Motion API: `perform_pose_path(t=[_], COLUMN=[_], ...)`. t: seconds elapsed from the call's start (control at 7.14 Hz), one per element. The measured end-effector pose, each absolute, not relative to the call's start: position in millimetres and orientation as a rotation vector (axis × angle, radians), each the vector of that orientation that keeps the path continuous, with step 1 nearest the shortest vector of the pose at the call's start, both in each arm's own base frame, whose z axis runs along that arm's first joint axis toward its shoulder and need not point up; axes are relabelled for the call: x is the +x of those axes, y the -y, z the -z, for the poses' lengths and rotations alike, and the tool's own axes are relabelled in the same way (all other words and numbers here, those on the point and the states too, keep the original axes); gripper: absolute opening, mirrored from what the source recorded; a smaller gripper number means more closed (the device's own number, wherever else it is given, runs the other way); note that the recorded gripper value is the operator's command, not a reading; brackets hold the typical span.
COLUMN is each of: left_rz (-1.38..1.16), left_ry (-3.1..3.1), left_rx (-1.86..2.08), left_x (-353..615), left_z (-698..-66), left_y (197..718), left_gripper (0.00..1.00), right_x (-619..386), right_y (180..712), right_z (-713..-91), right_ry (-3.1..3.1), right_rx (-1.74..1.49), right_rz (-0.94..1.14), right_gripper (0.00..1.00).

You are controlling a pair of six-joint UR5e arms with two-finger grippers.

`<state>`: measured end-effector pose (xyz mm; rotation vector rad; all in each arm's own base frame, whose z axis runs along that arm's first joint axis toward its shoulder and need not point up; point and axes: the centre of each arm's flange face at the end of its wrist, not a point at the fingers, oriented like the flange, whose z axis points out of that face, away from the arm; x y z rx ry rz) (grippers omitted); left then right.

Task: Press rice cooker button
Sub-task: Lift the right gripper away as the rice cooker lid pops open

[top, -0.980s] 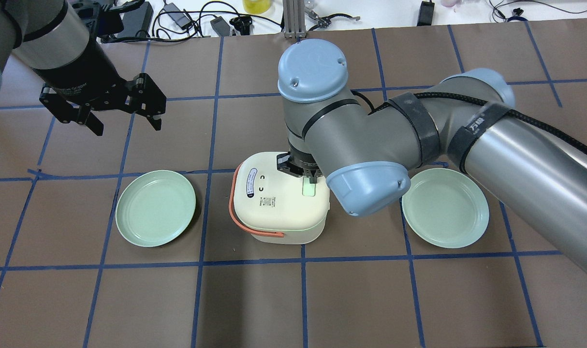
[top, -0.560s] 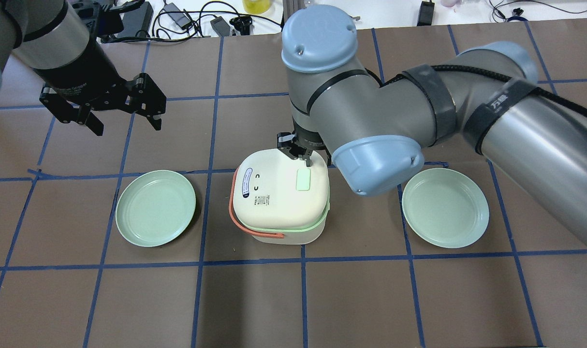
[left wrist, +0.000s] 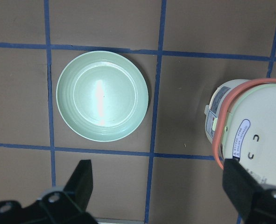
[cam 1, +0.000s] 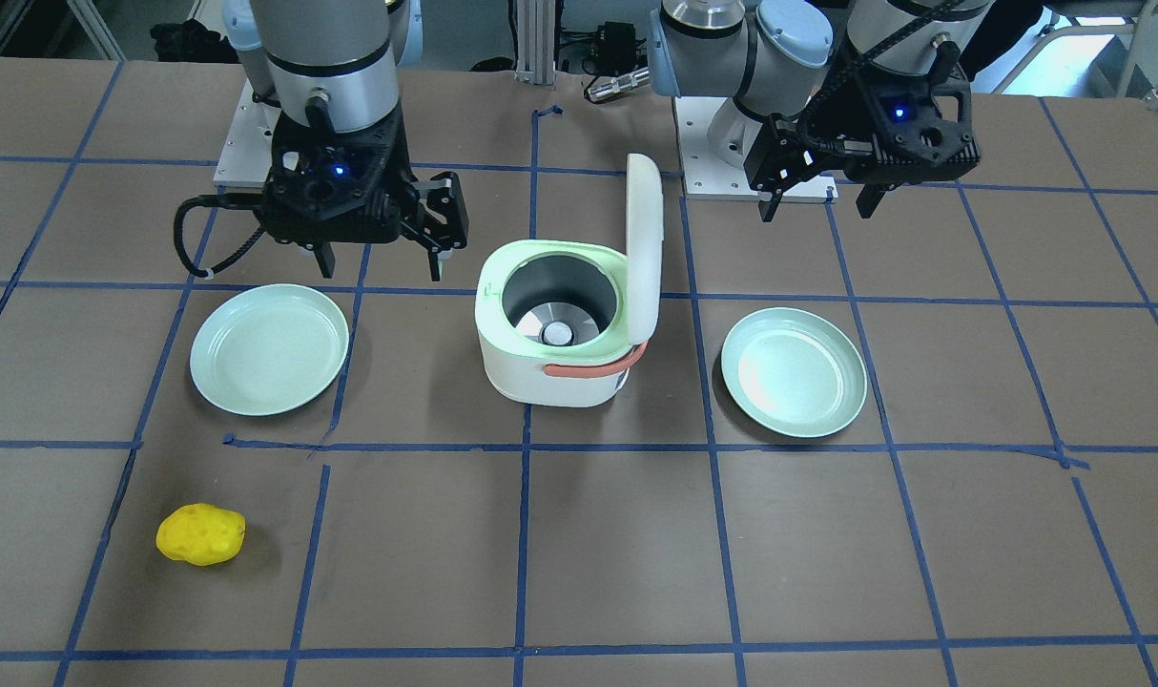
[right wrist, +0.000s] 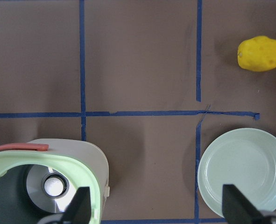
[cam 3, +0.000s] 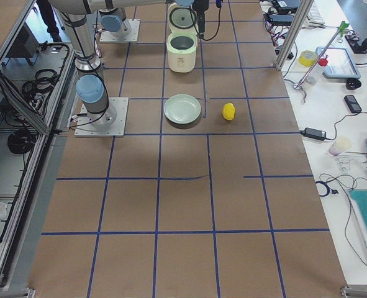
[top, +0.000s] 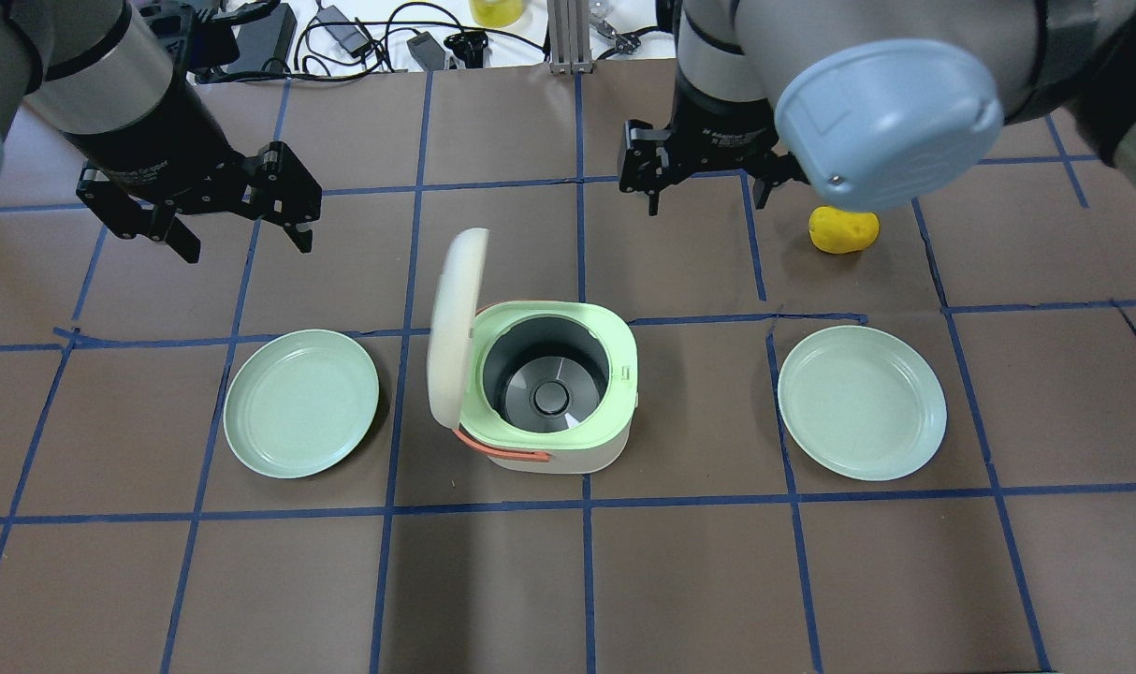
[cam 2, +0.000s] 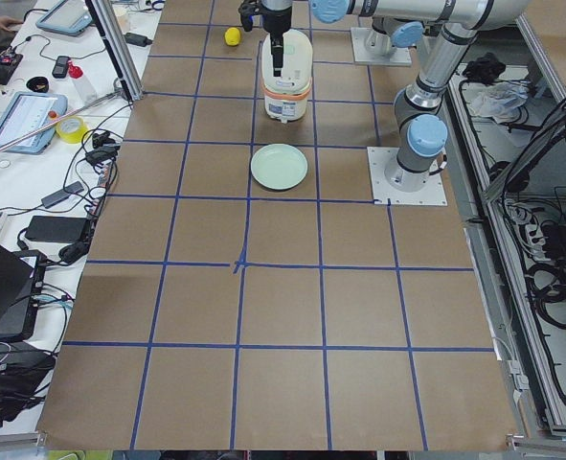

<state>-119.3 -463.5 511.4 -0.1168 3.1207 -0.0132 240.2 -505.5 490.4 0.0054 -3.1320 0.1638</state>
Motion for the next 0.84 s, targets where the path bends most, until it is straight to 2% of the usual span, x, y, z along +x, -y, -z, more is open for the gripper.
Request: perform_pose_path(t=[0.42, 0.84], left_rz=[0.013, 0.013], left_ry=[-3.121, -3.121], left_rx=[-0.117, -0.117], left_x=[-119, -119], left_z=[-511, -511], left_y=[464, 464], left_gripper=[1.0, 1.0], right_x=[176, 164], right_y=[527, 522], right_z=[-520, -525], right_ry=[3.186, 3.165], right_rx=[0.035, 0.045], right_rz=[-0.24, -0.216], right_gripper=[1.0, 1.0])
